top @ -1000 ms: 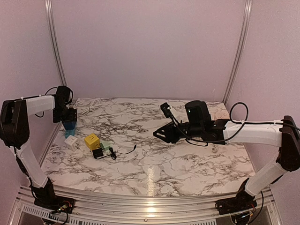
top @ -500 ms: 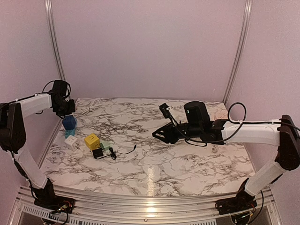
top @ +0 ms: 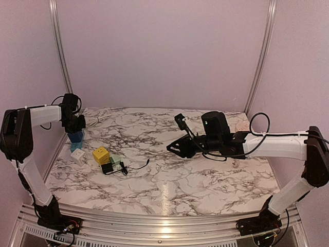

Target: Insert the plug

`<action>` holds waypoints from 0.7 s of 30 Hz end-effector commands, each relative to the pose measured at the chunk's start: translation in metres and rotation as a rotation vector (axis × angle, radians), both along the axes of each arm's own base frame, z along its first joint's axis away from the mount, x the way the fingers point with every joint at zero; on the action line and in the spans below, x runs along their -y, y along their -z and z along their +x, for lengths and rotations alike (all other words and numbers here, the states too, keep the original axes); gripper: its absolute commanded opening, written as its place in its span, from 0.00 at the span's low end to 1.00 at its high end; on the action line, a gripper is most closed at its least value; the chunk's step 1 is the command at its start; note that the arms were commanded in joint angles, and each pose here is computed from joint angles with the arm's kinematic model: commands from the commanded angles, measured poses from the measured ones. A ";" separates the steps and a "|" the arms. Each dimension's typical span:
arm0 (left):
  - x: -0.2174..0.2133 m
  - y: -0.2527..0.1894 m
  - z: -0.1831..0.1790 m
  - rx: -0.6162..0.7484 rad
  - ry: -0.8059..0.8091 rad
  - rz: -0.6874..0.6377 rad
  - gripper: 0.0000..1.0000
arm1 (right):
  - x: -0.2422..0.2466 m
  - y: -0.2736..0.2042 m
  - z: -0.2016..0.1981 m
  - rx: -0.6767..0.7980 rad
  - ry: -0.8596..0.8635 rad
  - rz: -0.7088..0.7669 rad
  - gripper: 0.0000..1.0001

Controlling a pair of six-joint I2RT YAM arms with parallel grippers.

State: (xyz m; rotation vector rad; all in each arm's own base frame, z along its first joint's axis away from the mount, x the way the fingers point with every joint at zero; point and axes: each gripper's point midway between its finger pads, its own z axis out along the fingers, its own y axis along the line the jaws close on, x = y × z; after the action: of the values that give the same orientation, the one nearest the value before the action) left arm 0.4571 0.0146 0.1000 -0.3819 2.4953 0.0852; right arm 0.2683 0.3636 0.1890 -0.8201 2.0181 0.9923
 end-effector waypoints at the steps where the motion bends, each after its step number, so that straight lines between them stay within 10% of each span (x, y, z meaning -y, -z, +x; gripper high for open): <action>1: 0.012 -0.047 0.010 0.140 0.035 -0.080 0.00 | -0.005 -0.007 -0.003 0.003 -0.003 0.020 0.37; 8: -0.003 -0.081 0.013 0.177 -0.039 -0.032 0.00 | -0.007 -0.006 -0.005 0.002 -0.008 0.017 0.37; 21: -0.025 0.001 -0.007 -0.047 -0.157 0.060 0.00 | -0.004 -0.006 -0.005 0.011 -0.003 0.003 0.37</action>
State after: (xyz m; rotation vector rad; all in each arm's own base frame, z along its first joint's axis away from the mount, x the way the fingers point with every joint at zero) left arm 0.4708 0.0309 0.1402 -0.5047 2.3812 0.1424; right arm 0.2641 0.3667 0.1890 -0.8222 2.0219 1.0030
